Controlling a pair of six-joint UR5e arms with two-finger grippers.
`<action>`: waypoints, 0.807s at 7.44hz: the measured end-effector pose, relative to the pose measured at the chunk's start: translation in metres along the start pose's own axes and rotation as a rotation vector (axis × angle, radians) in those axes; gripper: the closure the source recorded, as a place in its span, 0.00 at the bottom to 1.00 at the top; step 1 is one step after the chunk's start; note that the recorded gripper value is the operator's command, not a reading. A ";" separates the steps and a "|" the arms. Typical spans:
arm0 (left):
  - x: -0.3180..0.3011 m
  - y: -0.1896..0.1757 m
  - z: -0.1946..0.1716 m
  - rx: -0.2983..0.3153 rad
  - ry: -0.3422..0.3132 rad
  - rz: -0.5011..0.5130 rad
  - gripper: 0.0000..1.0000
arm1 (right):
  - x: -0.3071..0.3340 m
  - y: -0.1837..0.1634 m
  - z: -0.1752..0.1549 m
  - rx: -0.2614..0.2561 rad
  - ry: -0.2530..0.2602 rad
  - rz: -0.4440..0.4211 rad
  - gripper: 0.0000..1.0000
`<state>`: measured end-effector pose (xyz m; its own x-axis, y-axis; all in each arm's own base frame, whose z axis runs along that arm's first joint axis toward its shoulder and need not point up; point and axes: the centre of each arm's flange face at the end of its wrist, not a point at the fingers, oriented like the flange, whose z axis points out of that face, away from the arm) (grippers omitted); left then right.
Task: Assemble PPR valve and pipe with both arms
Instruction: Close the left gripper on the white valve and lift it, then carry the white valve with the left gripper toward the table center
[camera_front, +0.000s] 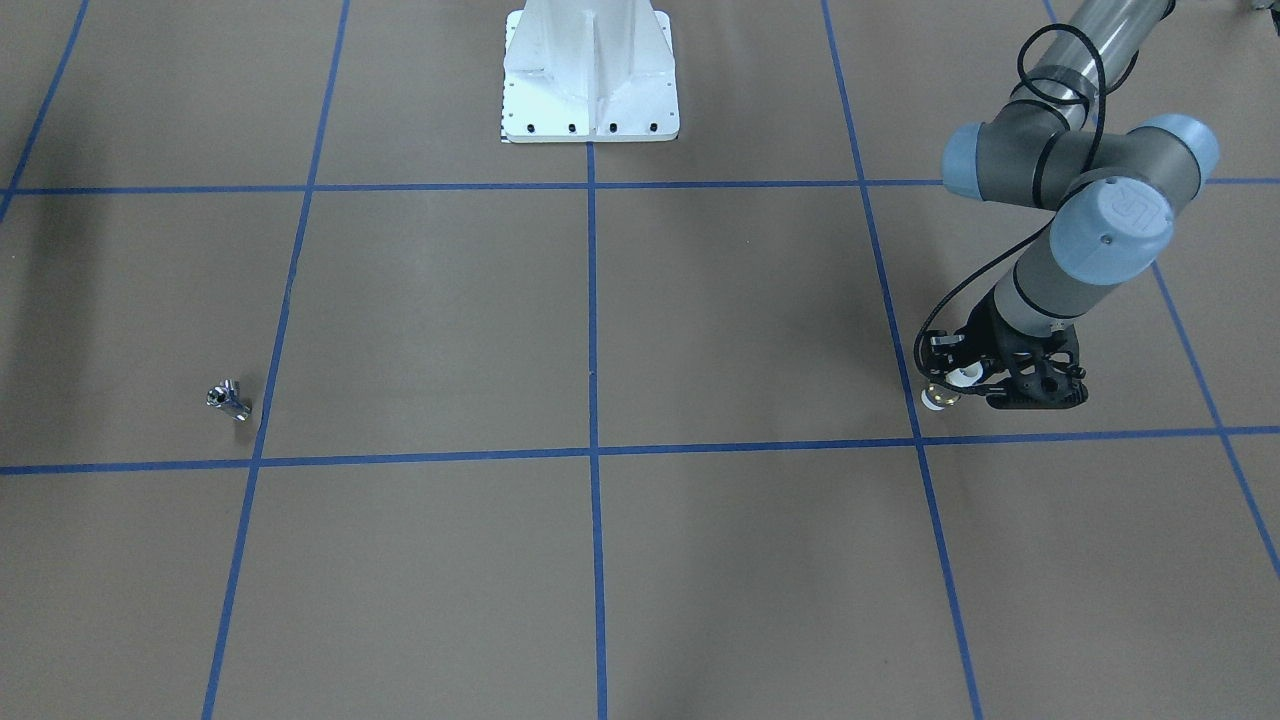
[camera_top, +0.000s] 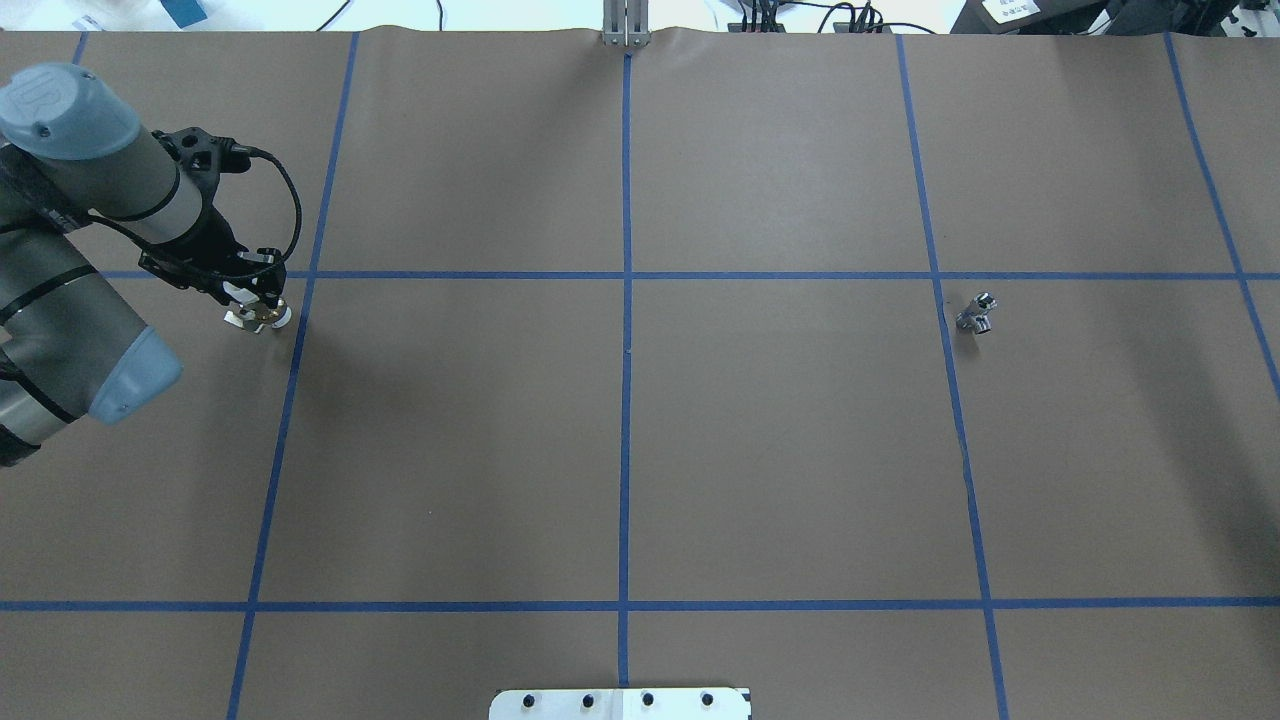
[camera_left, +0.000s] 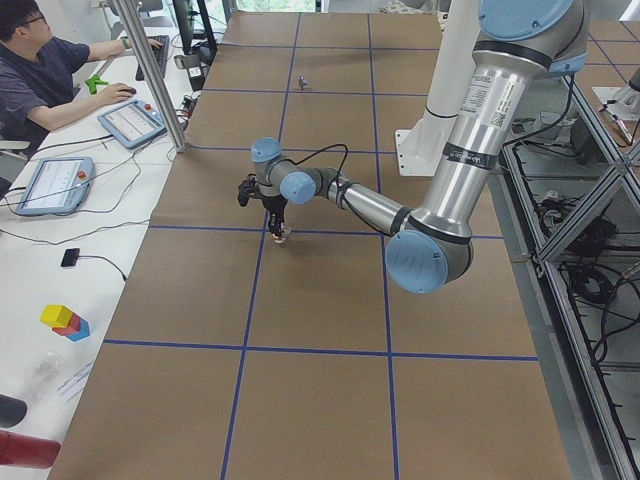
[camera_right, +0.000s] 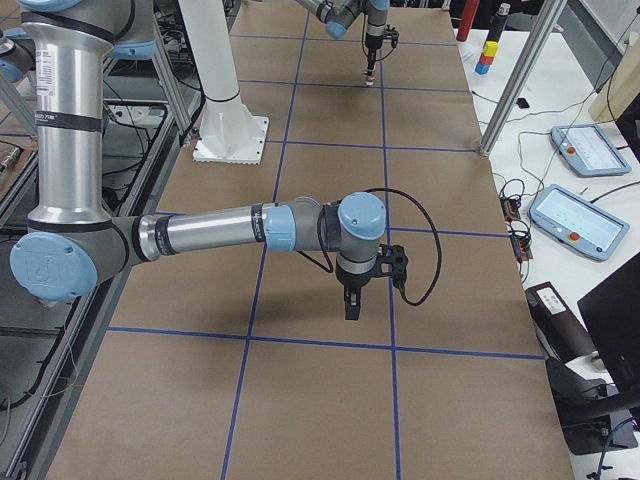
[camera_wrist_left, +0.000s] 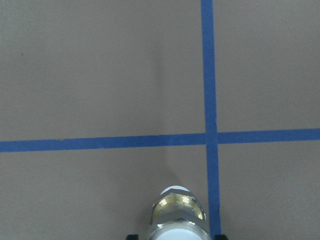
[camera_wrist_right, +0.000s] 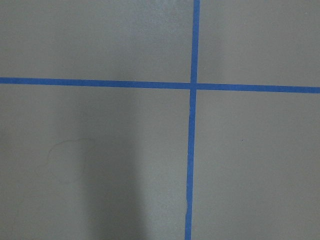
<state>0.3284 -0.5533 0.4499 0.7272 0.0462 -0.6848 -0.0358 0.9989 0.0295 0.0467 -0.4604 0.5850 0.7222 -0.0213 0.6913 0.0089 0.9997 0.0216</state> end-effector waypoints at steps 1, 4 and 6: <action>0.000 0.000 0.000 0.000 0.000 -0.001 1.00 | 0.000 0.000 0.000 0.000 -0.001 0.000 0.00; 0.000 -0.009 -0.024 0.026 0.006 -0.028 1.00 | -0.001 0.000 0.000 0.001 -0.006 -0.001 0.00; 0.039 -0.030 -0.068 0.024 -0.009 -0.058 1.00 | -0.003 -0.001 -0.002 0.006 -0.012 -0.008 0.00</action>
<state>0.3112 -0.5813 0.3727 0.7337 -0.0122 -0.6793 0.0230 0.9997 0.0069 0.0458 -0.4608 0.5810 0.7134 -0.0299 0.7001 0.0106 0.9994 0.0319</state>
